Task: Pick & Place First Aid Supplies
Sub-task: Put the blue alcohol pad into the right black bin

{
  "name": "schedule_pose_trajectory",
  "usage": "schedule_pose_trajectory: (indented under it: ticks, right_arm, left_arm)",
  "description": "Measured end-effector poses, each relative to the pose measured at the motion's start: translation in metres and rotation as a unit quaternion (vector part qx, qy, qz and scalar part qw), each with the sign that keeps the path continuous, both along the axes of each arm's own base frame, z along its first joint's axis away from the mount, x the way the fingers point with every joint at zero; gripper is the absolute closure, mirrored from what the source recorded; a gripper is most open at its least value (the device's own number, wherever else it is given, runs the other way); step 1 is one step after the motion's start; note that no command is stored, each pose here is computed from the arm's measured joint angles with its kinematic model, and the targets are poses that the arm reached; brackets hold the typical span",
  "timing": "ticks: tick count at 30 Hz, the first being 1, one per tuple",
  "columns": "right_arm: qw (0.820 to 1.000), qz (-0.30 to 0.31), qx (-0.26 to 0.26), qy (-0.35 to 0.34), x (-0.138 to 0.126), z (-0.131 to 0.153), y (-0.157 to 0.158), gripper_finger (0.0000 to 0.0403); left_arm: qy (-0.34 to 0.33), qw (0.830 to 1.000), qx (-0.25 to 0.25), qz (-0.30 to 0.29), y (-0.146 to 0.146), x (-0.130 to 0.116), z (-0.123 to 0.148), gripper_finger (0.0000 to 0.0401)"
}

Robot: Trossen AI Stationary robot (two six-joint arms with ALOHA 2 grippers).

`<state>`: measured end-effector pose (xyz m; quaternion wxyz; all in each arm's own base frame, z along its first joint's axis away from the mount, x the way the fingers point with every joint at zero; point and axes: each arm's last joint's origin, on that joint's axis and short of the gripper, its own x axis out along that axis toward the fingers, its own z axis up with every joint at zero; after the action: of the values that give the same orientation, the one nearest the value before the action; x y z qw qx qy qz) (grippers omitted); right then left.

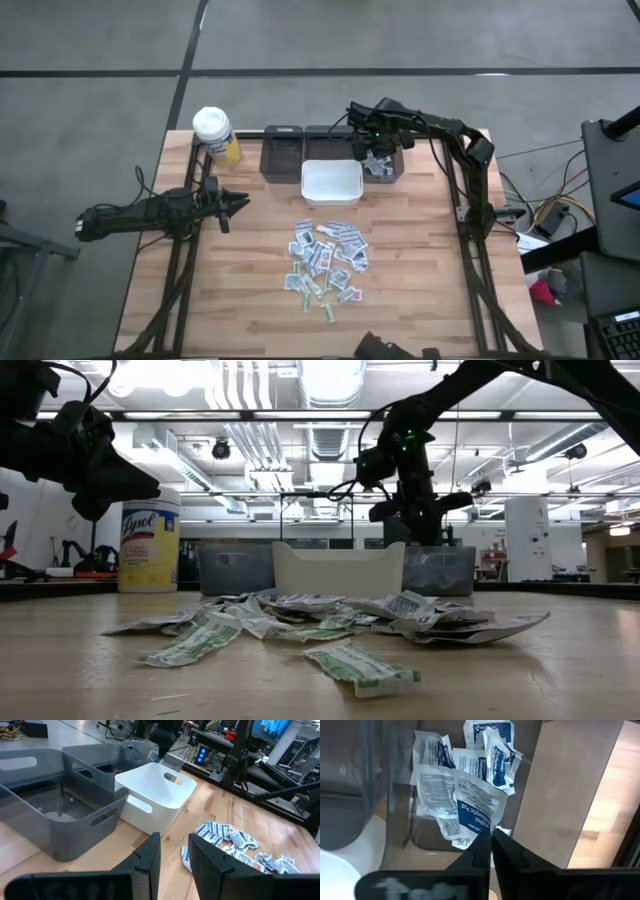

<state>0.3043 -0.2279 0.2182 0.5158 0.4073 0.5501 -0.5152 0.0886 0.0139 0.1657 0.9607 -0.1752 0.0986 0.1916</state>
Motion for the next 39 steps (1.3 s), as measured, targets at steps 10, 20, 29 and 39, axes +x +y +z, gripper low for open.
schedule_pose_trajectory:
  ticks: [10, 20, 29, 39]
  right_arm:
    - [1.0, 0.02, -0.011, -0.017, -0.002, 0.011, 0.001, 0.0286]
    - [0.999, 0.033, 0.034, -0.019, -0.007, 0.044, 0.043, 0.0239]
    - [0.991, 0.111, 0.064, -0.027, 0.021, 0.048, 0.109, 0.0265]
    - [0.976, 0.208, 0.063, -0.026, 0.041, 0.046, 0.186, 0.0289]
  left_arm:
    - [0.0, 1.0, 0.0, 0.0, 0.0, 0.0, 0.0, 0.0307]
    - [0.0, 1.0, 0.0, 0.0, 0.0, 0.0, 0.0, 0.0307]
    - [0.0, 1.0, 0.0, 0.0, 0.0, 0.0, 0.0, 0.0307]
    - [0.0, 1.0, 0.0, 0.0, 0.0, 0.0, 0.0, 0.0307]
